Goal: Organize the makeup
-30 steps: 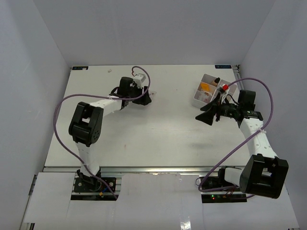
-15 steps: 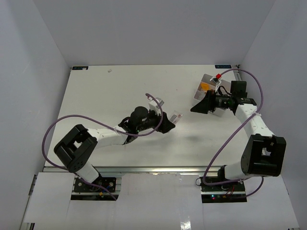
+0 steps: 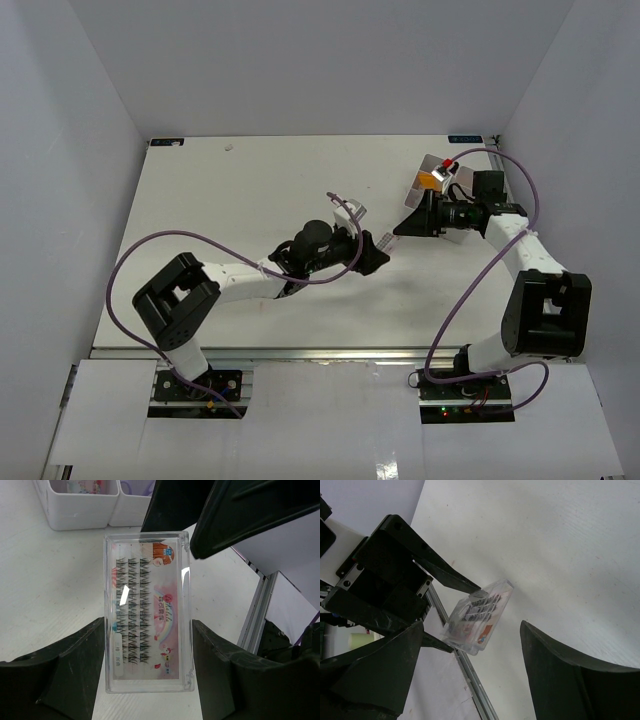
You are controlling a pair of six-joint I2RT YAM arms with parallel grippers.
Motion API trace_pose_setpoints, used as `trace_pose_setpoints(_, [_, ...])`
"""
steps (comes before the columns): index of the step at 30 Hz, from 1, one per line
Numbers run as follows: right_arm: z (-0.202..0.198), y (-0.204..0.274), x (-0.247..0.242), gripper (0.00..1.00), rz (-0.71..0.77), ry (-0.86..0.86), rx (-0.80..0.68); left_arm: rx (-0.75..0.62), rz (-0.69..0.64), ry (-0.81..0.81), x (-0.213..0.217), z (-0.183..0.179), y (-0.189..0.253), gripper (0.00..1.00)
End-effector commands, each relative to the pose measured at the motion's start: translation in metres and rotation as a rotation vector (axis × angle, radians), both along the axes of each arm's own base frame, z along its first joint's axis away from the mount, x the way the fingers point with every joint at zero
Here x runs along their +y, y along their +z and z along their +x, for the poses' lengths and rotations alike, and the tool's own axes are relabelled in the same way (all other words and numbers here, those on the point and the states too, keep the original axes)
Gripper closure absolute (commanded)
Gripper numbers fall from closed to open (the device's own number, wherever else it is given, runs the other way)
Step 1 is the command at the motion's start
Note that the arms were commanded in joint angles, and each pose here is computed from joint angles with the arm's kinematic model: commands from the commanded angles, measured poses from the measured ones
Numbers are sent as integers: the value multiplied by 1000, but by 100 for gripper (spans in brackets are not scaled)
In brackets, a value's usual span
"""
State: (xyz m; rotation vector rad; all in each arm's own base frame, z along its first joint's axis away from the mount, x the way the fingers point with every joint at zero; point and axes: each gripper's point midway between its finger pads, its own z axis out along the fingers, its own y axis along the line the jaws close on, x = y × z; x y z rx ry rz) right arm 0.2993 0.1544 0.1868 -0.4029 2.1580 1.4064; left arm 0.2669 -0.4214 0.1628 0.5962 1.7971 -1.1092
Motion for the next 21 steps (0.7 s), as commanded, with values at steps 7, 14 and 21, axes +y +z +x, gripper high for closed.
trace_pose_setpoints(7, [-2, -9, 4, 40, 6, -7, 83, -78, -20, -27, -29, 6, 26, 82])
trace_pose_setpoints(14, [-5, -7, 6, 66, 31, 1, 108, -134, 39, -5, -34, 12, 24, 81])
trace_pose_setpoints(21, [-7, 1, 9, 82, 69, 30, 105, -210, 132, -2, -36, 14, 9, 77])
